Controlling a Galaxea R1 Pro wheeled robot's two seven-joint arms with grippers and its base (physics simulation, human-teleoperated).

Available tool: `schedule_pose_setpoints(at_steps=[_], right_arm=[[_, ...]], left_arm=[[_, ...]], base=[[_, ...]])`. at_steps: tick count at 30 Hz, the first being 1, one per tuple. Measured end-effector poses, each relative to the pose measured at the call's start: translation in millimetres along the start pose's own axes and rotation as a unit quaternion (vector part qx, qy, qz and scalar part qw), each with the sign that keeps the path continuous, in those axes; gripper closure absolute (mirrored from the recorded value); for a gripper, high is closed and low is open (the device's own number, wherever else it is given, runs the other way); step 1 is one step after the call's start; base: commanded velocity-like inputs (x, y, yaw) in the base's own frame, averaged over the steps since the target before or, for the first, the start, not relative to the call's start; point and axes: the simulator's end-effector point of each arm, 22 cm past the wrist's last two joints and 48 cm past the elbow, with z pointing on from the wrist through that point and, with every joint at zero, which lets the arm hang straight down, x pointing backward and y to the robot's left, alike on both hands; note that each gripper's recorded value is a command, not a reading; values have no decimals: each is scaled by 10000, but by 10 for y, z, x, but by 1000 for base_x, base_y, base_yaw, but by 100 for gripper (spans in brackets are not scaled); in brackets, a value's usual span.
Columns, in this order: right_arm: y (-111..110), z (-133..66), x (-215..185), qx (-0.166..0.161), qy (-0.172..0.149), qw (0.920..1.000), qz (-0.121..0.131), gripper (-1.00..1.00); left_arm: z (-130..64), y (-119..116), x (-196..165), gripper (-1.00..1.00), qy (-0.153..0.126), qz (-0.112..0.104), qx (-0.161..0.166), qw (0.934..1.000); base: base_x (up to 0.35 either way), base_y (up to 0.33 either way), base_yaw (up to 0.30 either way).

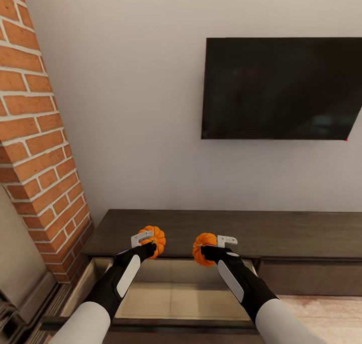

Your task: Place each of the two pumpkins and all three candles from the living room inside a cabinet in the living room (use any cabinet), then make sure every cabinet is closed, and position the cauldron so it is next to a table in the living room.

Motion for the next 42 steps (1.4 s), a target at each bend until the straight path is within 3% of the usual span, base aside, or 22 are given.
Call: schedule_pose_setpoints(at_steps=[24,29,34,42], right_arm=[[-4,34,72,-9,42,10000,-13,100],[-21,79,302,-8,373,9992,-136,100],[-35,126,436,-14,491,9987,-168,100],[-59,167,605,-4,685,9974,-242,100]], left_arm=[[30,51,13,100,-29,27,-32,10000],[68,216,40,100,-42,-28,-257,9997],[117,376,183,100,37,-85,-584,9983],[171,385,301,100,68,-81,-609,9981]], base=[[76,0,0],[0,0,0],[0,0,0],[0,0,0]])
